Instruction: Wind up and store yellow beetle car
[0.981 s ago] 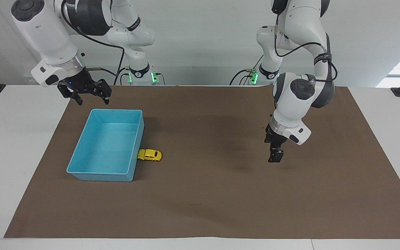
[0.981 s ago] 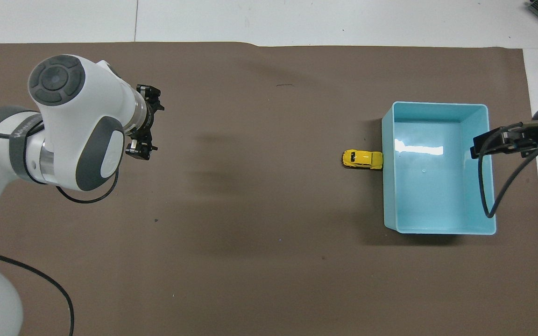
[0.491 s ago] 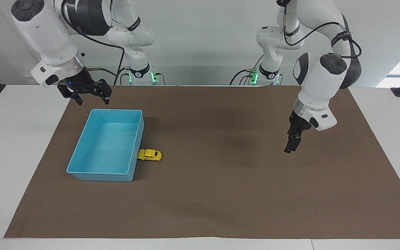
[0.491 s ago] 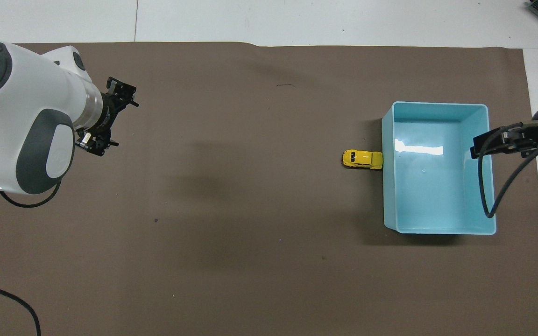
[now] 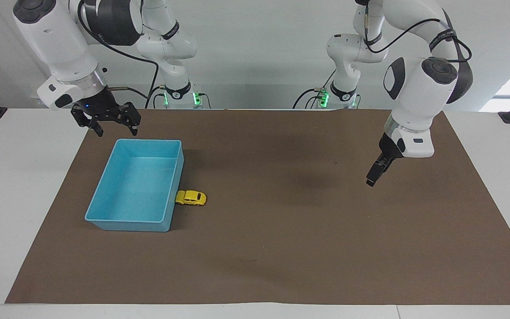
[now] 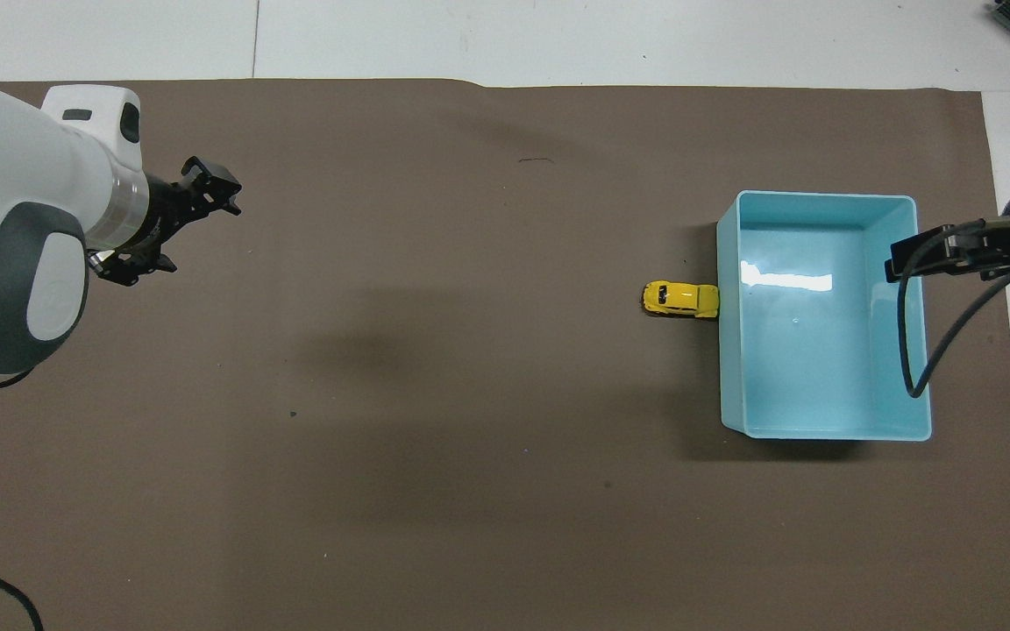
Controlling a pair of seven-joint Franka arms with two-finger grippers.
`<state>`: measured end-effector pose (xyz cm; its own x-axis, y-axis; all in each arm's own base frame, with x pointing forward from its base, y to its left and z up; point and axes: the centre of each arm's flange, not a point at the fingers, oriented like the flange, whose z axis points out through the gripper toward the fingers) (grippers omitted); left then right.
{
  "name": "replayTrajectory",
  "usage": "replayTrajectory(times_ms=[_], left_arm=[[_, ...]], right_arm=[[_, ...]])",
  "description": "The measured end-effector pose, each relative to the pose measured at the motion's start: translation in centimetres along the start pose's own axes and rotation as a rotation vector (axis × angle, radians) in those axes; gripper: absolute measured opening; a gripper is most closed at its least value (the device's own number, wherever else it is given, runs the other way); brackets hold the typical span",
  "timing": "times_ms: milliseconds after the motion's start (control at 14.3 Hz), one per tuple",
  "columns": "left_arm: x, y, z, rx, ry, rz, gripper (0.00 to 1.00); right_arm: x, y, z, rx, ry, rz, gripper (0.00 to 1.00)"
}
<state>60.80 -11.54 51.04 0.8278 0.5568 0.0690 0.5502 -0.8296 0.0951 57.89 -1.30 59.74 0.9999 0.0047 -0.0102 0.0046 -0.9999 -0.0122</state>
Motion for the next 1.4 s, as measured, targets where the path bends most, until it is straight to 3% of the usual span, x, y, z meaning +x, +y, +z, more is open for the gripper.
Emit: replayTrajectory(times_ms=[420,701,1121,1402], left_arm=[[0.3,-2.6,-2.5,0.02,-0.028,0.373,1.0],[0.1,-3.3,-3.0,0.03,-0.055,0.559,1.0],[1.3,-7.0,-5.3,0.037,-0.084,0.699,1.0],[1.6,-10.0,-9.0,0.026,-0.054,0.743,1.0]], right_arm=[[-0.3,-0.3,0.8,0.0,0.008,0.012,1.0],[-0.4,-2.3,0.9,0.0,0.007,0.115,1.0],[-0.6,-2.9,1.1,0.0,-0.009,0.322,1.0],[-1.1,-5.3,1.0,-0.004,-0.026,0.516,1.0]])
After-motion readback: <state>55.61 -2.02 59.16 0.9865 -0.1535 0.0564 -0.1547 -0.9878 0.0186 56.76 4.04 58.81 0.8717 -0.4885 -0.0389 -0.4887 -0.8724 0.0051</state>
